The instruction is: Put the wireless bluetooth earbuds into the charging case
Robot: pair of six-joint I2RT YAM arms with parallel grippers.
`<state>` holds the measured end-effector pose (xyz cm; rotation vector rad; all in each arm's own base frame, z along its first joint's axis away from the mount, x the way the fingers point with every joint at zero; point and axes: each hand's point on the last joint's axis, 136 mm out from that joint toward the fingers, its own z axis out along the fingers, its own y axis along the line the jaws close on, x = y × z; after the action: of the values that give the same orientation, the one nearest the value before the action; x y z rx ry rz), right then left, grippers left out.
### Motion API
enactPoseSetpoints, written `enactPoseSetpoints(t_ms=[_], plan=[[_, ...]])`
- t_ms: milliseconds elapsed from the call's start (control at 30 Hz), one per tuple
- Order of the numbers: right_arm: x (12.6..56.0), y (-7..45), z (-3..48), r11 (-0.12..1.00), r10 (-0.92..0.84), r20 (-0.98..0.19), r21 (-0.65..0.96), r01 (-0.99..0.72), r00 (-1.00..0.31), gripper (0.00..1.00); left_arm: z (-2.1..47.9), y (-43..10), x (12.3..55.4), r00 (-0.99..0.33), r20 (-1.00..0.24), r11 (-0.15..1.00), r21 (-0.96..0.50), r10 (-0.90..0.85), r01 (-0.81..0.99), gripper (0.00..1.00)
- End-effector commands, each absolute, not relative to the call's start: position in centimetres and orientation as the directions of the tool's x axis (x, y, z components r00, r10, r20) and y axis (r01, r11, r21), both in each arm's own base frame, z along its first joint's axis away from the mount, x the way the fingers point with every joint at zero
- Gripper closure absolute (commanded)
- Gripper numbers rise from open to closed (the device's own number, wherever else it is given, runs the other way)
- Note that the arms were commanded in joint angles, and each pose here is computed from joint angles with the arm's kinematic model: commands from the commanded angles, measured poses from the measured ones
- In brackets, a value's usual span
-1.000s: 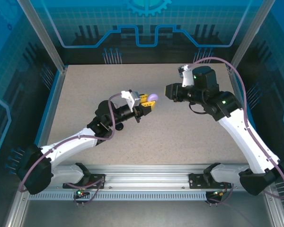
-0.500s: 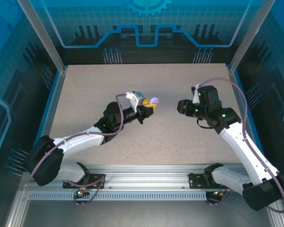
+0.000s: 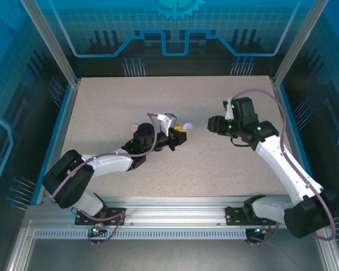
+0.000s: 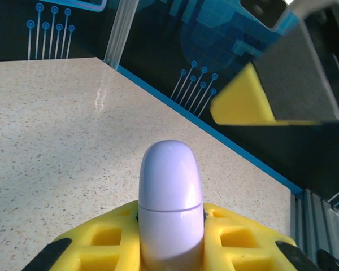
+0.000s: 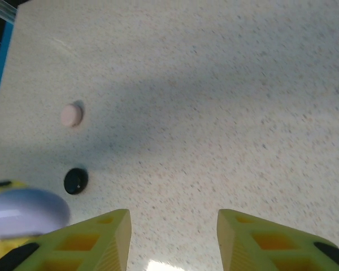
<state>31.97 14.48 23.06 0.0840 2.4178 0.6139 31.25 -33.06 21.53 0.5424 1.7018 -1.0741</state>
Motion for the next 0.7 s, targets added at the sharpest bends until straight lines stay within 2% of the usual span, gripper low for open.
enactPoseSetpoints(t_ms=[0,300,667], plan=[[34.1,15.9,25.8,0.863,0.196,-0.612,0.479,-0.162,-0.766,0.56,23.6,-34.3,30.2,-0.366,-0.920,0.425,-0.389,-0.138,0.817,1.00],[35.9,19.5,25.5,0.869,0.123,-0.616,0.446,-0.216,-0.778,0.58,24.9,-35.1,29.9,-0.345,-0.928,0.402,-0.372,-0.139,0.837,1.00],[31.6,23.1,22.0,0.901,-0.015,-0.615,0.334,-0.277,-0.789,0.61,26.7,-34.7,31.0,-0.281,-0.942,0.444,-0.334,-0.183,0.831,1.00]])
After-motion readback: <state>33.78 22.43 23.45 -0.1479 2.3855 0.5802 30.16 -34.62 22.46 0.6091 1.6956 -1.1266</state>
